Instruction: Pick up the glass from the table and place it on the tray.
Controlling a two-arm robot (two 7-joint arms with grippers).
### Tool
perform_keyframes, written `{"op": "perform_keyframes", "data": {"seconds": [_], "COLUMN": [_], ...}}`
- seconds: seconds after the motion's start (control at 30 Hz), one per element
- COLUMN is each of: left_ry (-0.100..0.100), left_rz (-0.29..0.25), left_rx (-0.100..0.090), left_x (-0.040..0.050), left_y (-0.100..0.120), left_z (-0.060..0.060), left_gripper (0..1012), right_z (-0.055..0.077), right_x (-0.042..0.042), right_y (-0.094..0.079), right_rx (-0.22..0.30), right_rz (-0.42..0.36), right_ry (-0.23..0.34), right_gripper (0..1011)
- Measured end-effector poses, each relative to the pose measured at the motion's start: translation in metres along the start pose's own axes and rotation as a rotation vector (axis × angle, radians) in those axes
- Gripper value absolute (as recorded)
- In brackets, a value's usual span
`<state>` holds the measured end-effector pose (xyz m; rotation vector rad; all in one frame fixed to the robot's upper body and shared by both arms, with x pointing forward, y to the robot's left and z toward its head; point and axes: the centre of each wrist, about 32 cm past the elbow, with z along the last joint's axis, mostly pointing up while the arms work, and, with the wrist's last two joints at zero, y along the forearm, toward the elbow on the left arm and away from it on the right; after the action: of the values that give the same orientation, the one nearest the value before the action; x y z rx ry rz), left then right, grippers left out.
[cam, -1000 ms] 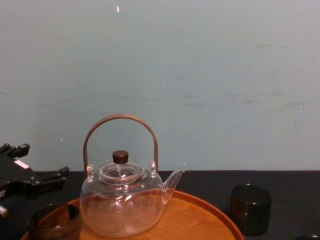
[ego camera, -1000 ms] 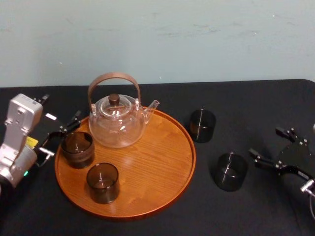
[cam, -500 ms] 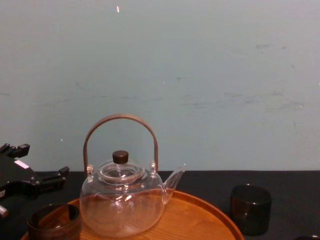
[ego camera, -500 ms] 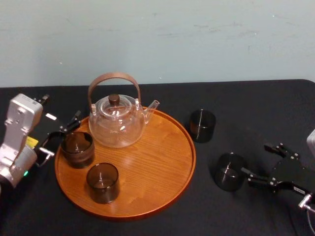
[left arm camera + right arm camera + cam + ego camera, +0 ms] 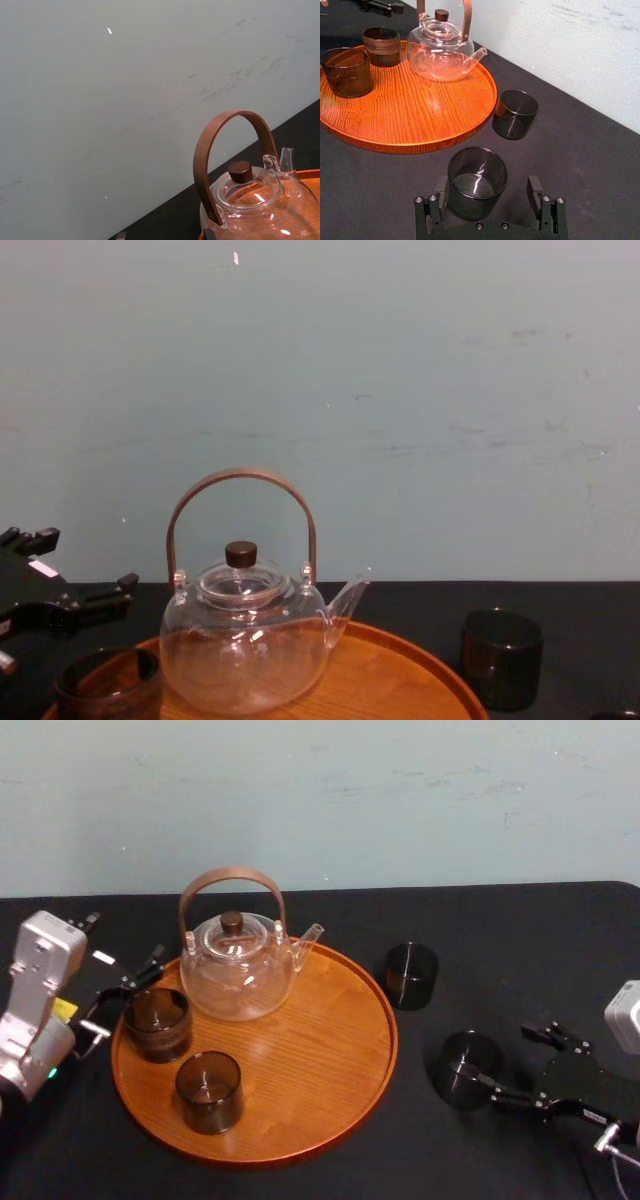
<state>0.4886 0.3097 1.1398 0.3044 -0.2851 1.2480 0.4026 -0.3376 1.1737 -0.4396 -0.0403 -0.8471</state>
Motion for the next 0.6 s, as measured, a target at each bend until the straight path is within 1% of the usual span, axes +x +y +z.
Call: {"op": "perform_keyframes", "data": {"seconds": [0.4, 0.6], "left_ry": [0.000, 0.000], "left_rz": [0.000, 0.000], "left_rx": [0.000, 0.000], "left_x": [0.0000, 0.0000], "left_y": [0.0000, 0.0000], "left_z": [0.0000, 0.0000], "left_gripper": [1001, 1001], "right_z": [-0.0017, -0.0005], "right_x": [-0.0013, -0.0005], "right_y": [0.0082, 0.0100], "right_rx": [-0.021, -0.039], "right_rz": [0.035, 0.046], "right_ry": [0.035, 0.053], "right_gripper": [1003, 1002]}}
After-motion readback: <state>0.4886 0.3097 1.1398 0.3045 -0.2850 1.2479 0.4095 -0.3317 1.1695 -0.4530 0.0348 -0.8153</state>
